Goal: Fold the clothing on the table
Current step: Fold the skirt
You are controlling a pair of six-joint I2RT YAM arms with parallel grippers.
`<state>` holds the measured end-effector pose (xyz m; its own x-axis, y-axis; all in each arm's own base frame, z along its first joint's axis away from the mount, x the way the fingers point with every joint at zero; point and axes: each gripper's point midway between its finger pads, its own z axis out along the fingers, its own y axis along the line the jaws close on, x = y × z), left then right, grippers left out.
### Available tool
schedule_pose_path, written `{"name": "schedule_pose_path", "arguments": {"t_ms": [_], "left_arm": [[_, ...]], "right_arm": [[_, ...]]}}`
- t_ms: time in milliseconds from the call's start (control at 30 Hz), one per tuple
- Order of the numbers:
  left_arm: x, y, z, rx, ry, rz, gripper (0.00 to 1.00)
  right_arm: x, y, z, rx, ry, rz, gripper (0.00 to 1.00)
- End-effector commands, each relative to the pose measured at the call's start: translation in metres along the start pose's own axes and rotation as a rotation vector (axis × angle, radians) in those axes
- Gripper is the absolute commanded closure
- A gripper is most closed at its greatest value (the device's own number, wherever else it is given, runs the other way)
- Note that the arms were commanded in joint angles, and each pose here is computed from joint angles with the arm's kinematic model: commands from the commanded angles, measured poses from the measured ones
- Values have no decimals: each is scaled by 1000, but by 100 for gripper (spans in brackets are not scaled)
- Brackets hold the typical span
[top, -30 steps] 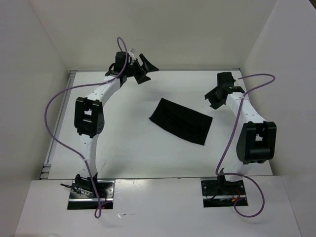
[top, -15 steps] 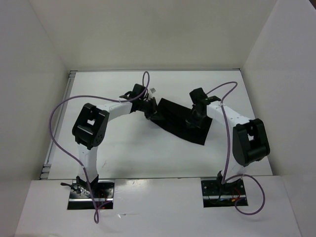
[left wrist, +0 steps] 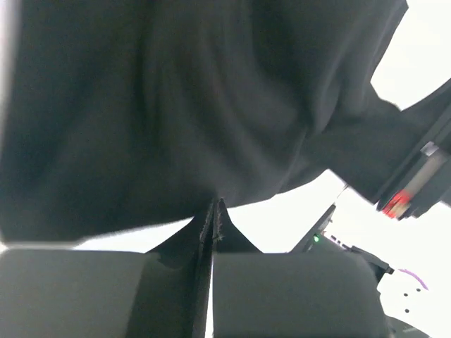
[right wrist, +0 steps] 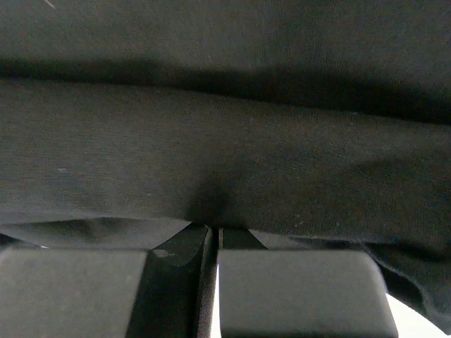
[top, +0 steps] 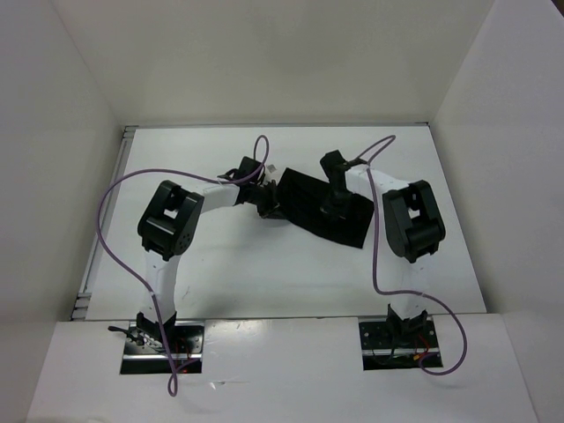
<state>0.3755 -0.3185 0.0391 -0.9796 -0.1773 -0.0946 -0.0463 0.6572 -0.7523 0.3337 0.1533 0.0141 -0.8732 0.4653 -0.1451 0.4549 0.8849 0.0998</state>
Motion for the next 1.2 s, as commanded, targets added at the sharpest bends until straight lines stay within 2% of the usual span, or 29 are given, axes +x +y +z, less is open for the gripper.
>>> {"name": "schedule_pose_path", "arguments": {"t_ms": [0,167,300,467,567,667,767,1000,1167], "left_arm": [[-6,-12,-9,28,-37,44,100],[1,3,-6,-10,-30,32,100],[3,5,-5,-10,-30,22,100],[2,1,-8,-5,-35,28,100],[-4,-23,-26,34,-74,66,100],[-10,-51,-51,74,-129,110,100],[-20,-79,-71,116,-184,156,100],[-60,-78,-47,132,-178,131,100],[-75,-47,-23,63,-193,76,100]], "right_arm": [[-64,6,-9,19,-157,25,100],[-132,15,-45,-59,-242,93,100],[-138,21,-51,-80,-260,84,100],[-151,9,-36,-39,-282,99,100],[-159,15,-65,-89,-336,53,100],[-154,27,-117,-178,-421,7,100],[-140,21,-140,-216,-419,-11,100],[-73,-4,-94,-192,-188,-20,100],[-44,-16,-66,-172,-108,-12,100]]}}
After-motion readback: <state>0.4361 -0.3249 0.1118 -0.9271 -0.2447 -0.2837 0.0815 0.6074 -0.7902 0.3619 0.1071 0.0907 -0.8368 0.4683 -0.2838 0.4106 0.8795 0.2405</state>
